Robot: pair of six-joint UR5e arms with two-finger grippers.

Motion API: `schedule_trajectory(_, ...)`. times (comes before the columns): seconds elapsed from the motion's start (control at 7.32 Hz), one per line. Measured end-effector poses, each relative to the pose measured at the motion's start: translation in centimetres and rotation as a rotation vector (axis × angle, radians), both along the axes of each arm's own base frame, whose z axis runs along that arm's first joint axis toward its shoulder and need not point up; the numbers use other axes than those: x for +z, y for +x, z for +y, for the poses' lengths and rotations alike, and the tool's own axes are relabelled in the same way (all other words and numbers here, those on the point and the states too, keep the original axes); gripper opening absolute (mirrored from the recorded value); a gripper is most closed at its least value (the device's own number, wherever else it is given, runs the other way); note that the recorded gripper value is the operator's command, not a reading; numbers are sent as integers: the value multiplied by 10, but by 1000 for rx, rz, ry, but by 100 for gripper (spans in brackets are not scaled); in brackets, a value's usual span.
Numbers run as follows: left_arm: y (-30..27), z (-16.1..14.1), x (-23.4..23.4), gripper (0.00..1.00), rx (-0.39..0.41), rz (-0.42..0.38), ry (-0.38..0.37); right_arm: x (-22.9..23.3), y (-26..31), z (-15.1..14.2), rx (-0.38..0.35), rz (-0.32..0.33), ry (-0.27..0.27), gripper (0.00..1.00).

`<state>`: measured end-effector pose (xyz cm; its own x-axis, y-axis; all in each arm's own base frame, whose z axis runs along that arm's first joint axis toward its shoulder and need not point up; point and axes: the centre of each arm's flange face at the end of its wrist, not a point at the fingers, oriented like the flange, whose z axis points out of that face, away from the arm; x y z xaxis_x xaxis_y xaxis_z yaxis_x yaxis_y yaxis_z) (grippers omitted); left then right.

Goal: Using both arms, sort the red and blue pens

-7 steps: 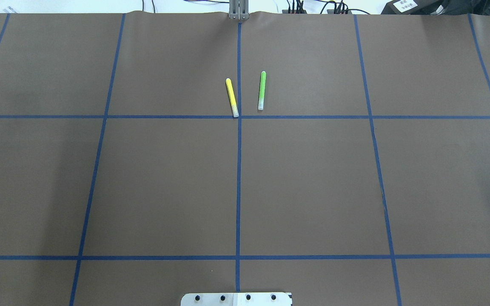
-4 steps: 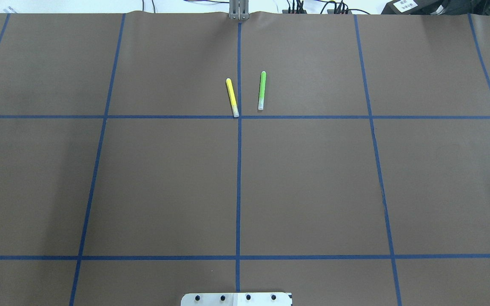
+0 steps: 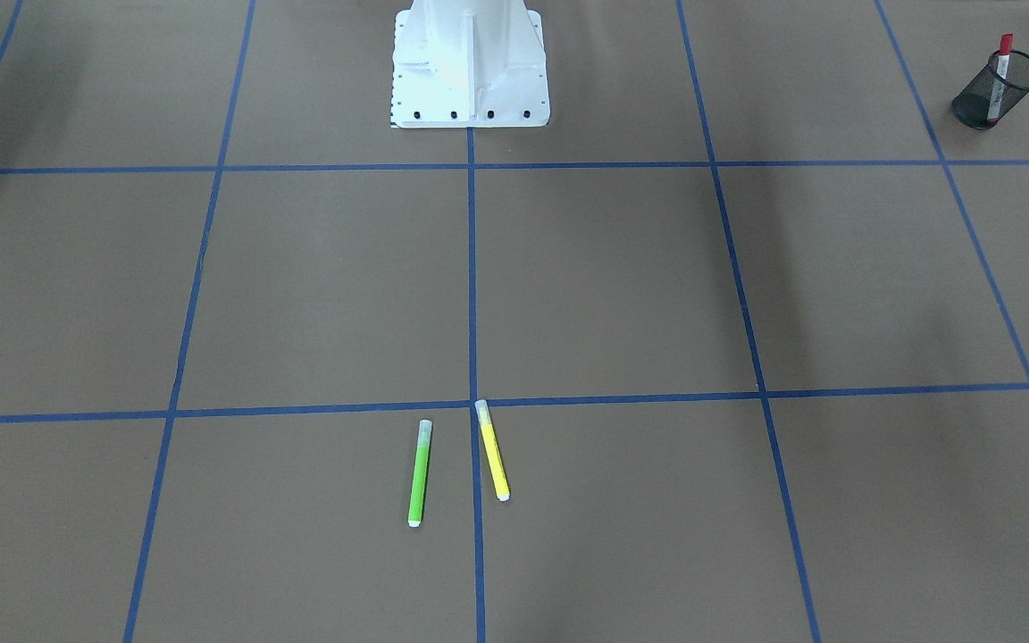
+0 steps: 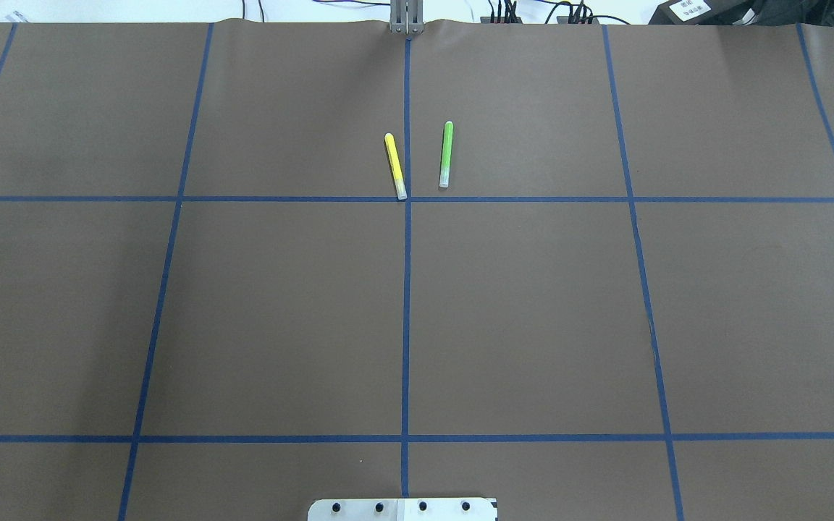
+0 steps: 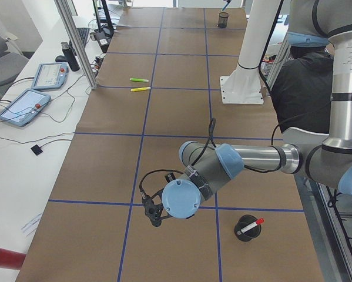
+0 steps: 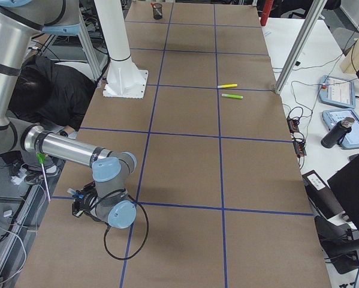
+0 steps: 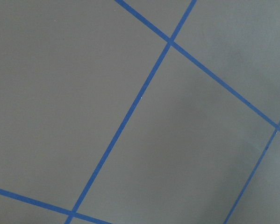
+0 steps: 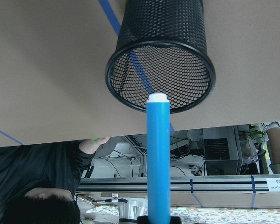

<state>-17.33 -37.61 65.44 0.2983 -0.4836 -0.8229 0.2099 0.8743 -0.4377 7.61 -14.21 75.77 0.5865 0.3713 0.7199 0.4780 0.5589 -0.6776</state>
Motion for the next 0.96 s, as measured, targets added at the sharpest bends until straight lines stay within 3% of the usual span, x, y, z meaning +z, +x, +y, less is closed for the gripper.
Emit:
schedule_trajectory(0.14,1,0,0,100,2,0,0,1,0,1,3,0,-5,89)
schedule_trajectory(0.27,1,-1,0,100,3,0,-1,2,-1,2,6,-1,-12,100)
schedule_trajectory(0.68,2,-1,1,100,4,2,-6,9,-1,5,4,-4,-22,100)
schedule_trajectory(0.96,5,-8,-4,100,21,-10,18,4,1,-22,1,8,49,100)
